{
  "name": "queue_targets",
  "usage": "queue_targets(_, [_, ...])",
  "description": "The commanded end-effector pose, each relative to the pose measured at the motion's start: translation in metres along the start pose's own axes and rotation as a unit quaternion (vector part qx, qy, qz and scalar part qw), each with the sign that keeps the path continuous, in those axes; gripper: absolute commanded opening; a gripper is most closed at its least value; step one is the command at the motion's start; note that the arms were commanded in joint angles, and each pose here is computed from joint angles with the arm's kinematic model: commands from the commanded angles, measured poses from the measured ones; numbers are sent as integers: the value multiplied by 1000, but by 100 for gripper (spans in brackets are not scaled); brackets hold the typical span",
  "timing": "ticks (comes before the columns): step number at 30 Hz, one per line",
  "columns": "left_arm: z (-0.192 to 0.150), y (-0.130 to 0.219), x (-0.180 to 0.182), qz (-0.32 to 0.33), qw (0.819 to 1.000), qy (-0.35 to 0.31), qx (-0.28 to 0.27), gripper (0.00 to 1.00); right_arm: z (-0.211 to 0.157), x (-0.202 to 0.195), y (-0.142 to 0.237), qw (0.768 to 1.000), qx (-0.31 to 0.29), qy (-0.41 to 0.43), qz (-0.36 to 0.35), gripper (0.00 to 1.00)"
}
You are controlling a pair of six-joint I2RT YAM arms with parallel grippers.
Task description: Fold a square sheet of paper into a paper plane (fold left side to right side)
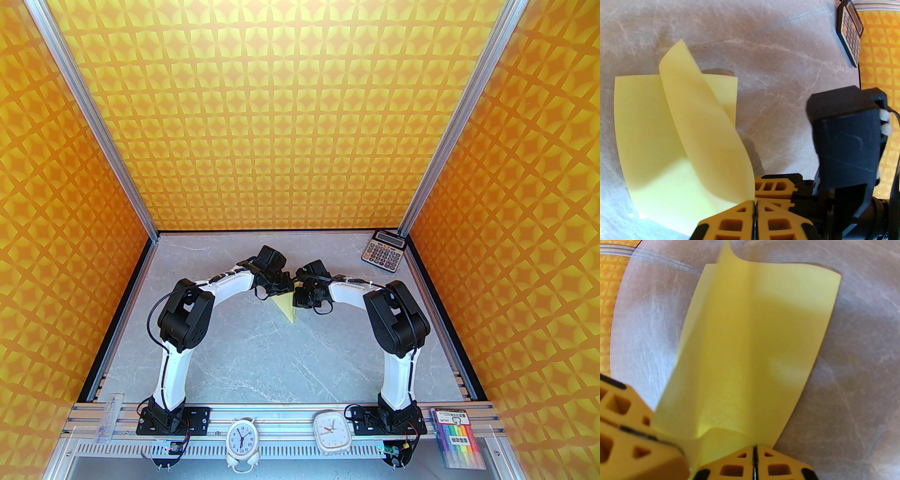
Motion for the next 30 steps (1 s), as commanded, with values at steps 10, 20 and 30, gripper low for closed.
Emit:
queue_targets(10, [-14,-16,12,29,999,22,27,8,-1,-1,4,1000,-12,-12,1,9])
queue_targets(20, [-12,-18,13,36,998,33,26,7,6,6,14,999,-32,-21,21,9])
queue_targets(30, [-10,-26,18,41,997,55,25,7,3,3,9,999,-24,-25,23,8])
Point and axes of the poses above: each hand's point on the last joint's axis, 136 mm out from that joint toward the fingers, its own y axis back along the fingers, its own x axis along the line the jaws close on, z = x × y, the point moved 1 cm from there along y, back along the fingers, and after that the axes turned 8 degrees about -y, right-handed, at the moved point
